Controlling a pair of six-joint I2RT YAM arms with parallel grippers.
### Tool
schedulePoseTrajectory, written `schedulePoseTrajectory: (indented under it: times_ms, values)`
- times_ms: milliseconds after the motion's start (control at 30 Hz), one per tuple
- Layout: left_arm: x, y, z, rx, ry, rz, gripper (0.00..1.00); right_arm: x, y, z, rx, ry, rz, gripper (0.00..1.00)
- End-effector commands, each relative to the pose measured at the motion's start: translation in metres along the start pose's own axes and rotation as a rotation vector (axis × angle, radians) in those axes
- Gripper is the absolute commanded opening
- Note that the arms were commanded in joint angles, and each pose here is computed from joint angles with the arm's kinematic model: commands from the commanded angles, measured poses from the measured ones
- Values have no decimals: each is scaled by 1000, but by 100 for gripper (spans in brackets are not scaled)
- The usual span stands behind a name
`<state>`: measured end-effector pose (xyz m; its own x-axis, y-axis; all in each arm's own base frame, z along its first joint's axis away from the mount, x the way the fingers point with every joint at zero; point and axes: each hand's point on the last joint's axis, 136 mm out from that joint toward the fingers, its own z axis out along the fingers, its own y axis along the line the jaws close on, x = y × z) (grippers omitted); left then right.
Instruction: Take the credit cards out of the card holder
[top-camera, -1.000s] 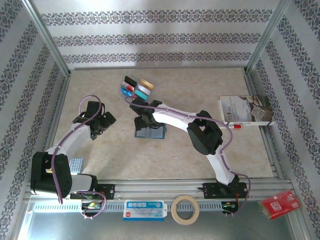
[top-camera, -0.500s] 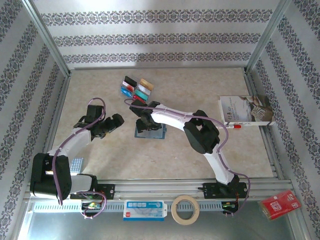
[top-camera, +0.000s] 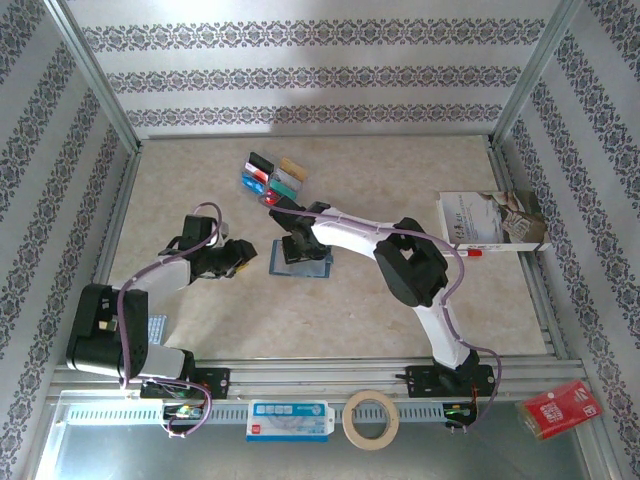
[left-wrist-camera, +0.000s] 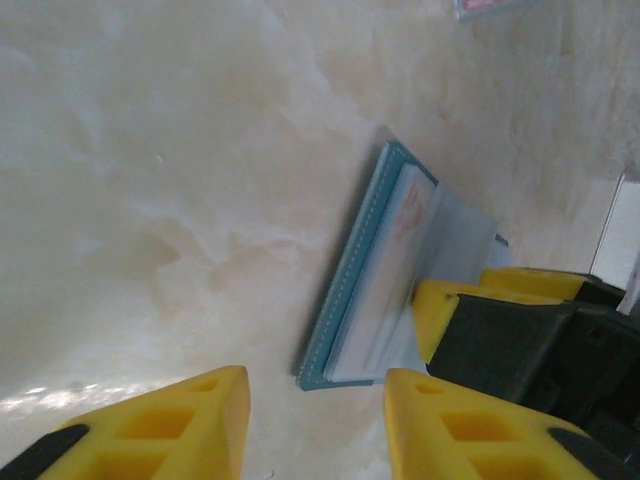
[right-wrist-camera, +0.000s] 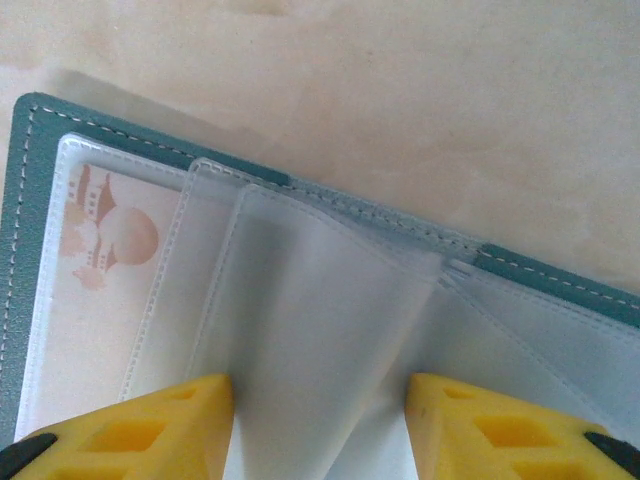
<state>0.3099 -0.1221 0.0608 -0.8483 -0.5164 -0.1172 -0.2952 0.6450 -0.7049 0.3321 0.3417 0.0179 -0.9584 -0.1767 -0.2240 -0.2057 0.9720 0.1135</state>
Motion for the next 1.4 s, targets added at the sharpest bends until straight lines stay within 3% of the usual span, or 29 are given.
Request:
schedulePoseTrajectory:
  times_ms: [0,100,200,567,767,967,1367]
  values:
    - [5,-21,10,87,39,6,36,33,-27,25,74,125,-5,49]
    - [9,-29,20,104,60,19,27,34,-26,26,61,125,-6,46]
    - [17,-26,33,38,59,42,22,35,-22,26,19,133,-3,40]
    - [27,-37,62,70,119,39,16,36,-15,23,-55,130,8,35]
    - [22,-42,53,55,83,55,16,34,-16,20,-65,125,7,34]
    - [21,-46,44,37,62,89,22,33,-15,21,-72,127,14,34]
    - [35,-35,69,-35,164,121,22,29,-13,13,-119,118,38,34]
